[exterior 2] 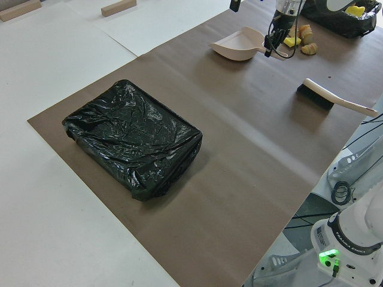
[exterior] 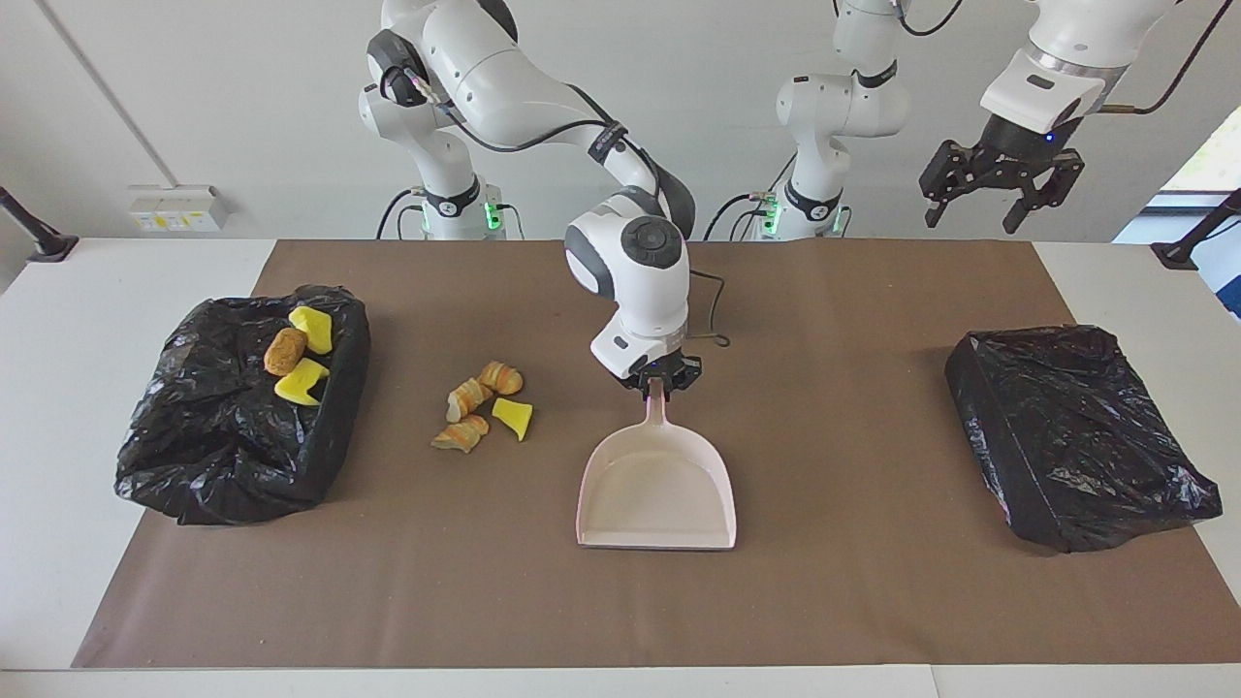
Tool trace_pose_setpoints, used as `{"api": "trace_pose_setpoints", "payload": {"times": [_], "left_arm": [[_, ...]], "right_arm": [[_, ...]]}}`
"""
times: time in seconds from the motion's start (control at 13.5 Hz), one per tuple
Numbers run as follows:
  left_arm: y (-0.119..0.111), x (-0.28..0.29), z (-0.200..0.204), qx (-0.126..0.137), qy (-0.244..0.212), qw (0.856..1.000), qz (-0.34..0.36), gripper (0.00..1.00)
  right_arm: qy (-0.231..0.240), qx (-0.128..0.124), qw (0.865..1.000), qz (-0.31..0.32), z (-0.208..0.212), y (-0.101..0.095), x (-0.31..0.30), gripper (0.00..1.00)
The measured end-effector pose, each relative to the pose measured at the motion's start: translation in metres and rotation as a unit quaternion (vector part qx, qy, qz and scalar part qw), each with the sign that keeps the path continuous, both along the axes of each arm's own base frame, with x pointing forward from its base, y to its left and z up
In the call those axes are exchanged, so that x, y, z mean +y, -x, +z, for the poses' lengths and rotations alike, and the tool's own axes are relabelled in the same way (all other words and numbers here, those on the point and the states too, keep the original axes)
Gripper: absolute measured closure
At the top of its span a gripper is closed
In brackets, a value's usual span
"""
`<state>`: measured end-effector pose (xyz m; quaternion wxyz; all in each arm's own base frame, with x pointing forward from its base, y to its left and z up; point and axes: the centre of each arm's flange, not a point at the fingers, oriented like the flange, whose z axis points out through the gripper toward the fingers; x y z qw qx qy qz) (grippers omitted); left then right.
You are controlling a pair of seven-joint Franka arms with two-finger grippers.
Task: Sweep and dump trash in bin
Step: 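Return the dustpan to the table center with the right gripper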
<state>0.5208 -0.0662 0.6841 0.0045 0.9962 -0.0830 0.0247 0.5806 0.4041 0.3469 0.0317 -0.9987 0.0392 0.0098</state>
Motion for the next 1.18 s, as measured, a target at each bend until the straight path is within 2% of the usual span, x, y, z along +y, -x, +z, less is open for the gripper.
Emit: {"api": "trace_pose_setpoints", "payload": {"times": [0.15, 0.22, 0.44, 0.59, 0.66, 0.74, 0.96, 1.18], "left_arm": [[-0.001, 0.000, 0.001, -0.005, 0.001, 1.000, 0.000, 0.00], [-0.001, 0.000, 0.001, -0.007, 0.001, 1.000, 0.000, 0.00], [-0.005, -0.002, 0.003, -0.023, 0.003, 1.000, -0.001, 0.00], [-0.013, -0.007, -0.001, -0.038, 0.005, 0.999, -0.005, 0.00], [-0.020, -0.013, -0.006, -0.047, 0.005, 0.999, -0.009, 0.00], [-0.029, -0.023, -0.016, -0.054, 0.006, 0.998, -0.018, 0.00], [-0.057, -0.071, -0.057, -0.063, 0.009, 0.997, -0.053, 0.00], [-0.077, -0.126, -0.105, -0.065, 0.011, 0.994, -0.091, 0.00]], "right_arm": [[-0.001, -0.001, 1.000, 0.002, -0.005, 0.002, 0.001, 0.68], [-0.001, -0.001, 1.000, 0.002, -0.004, 0.002, 0.001, 0.63], [0.001, 0.000, 1.000, 0.004, 0.009, 0.005, 0.002, 0.30], [0.005, 0.001, 1.000, 0.012, 0.037, 0.017, 0.005, 0.07], [0.010, 0.007, 1.000, 0.019, 0.052, 0.028, 0.008, 0.00], [0.017, 0.019, 0.999, 0.027, 0.066, 0.043, 0.011, 0.00], [0.024, 0.077, 0.996, 0.037, 0.092, 0.089, 0.014, 0.00], [0.035, 0.107, 0.992, 0.061, 0.084, 0.158, 0.026, 0.00]]}}
